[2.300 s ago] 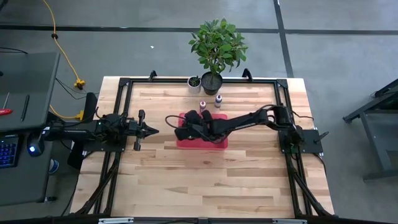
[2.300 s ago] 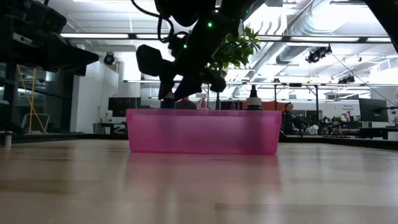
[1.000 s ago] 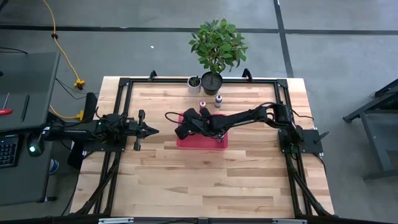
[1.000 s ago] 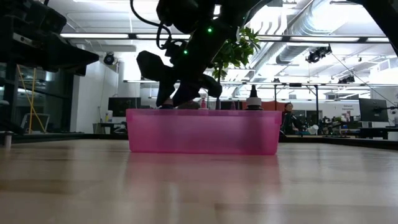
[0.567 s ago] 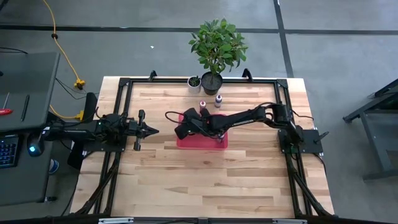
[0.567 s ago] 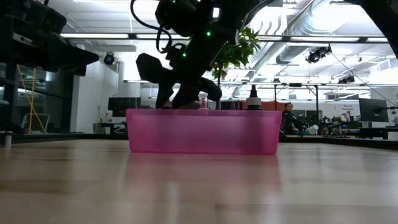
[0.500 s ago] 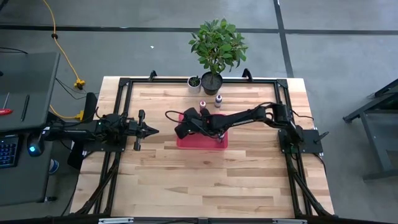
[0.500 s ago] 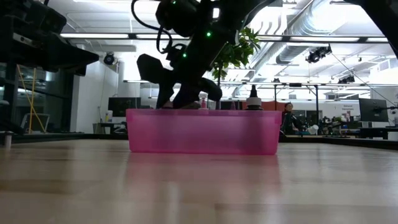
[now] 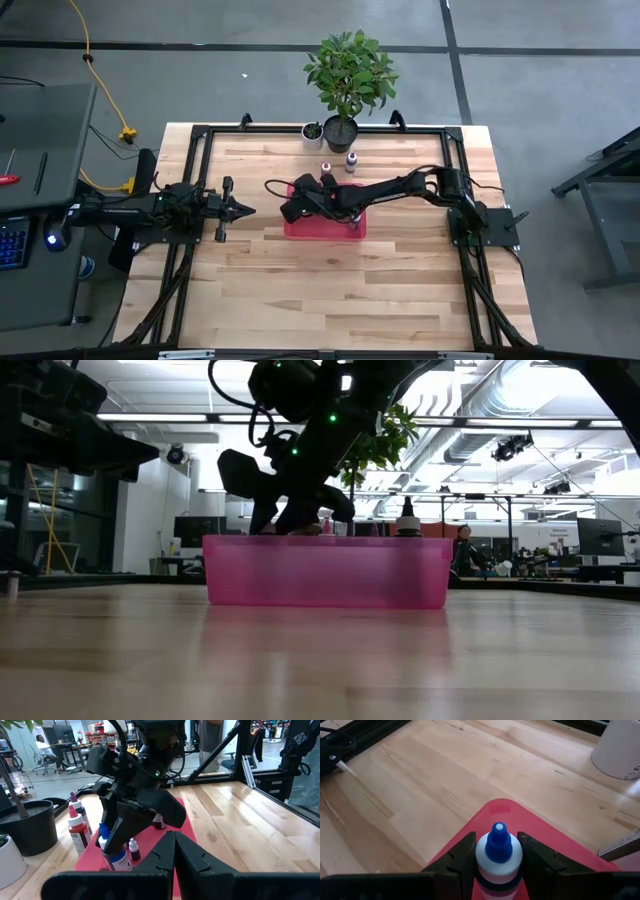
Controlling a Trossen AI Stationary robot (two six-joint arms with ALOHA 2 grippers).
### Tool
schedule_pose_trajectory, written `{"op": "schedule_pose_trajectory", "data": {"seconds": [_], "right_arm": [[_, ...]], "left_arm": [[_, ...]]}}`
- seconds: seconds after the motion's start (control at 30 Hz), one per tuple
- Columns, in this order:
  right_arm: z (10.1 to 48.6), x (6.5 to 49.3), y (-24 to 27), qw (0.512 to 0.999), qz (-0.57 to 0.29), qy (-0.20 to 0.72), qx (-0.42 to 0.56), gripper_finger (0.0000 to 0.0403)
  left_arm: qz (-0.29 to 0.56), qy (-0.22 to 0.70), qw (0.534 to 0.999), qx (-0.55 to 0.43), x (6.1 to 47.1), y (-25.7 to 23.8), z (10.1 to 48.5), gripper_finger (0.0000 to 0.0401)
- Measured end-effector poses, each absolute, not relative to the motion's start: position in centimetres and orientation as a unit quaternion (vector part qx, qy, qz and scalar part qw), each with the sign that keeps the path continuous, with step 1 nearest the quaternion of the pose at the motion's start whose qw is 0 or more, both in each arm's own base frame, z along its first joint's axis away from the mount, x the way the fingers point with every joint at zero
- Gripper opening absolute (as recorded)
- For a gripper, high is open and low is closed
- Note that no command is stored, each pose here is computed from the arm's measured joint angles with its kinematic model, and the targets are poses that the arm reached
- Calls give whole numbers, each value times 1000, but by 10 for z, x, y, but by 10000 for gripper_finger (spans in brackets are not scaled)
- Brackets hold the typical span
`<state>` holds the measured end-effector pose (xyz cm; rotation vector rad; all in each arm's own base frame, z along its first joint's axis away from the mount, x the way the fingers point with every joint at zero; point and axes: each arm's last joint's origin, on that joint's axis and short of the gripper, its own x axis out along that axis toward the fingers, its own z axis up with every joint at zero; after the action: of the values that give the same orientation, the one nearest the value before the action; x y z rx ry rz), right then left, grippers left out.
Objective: Pick & Place food coloring
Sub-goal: Put the large blue food coloring bottle into the pink container
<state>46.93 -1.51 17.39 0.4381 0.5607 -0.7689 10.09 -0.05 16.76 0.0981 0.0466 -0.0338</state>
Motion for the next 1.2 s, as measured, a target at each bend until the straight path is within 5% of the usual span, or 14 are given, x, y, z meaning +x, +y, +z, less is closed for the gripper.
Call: {"op": "schedule_pose_trajectory", "data": {"seconds": [1.2], "right_arm": [[177, 469, -14, 872, -348, 273, 208, 122]], "left_arm": [[-15, 23, 998, 49, 101, 0, 168, 0]]}}
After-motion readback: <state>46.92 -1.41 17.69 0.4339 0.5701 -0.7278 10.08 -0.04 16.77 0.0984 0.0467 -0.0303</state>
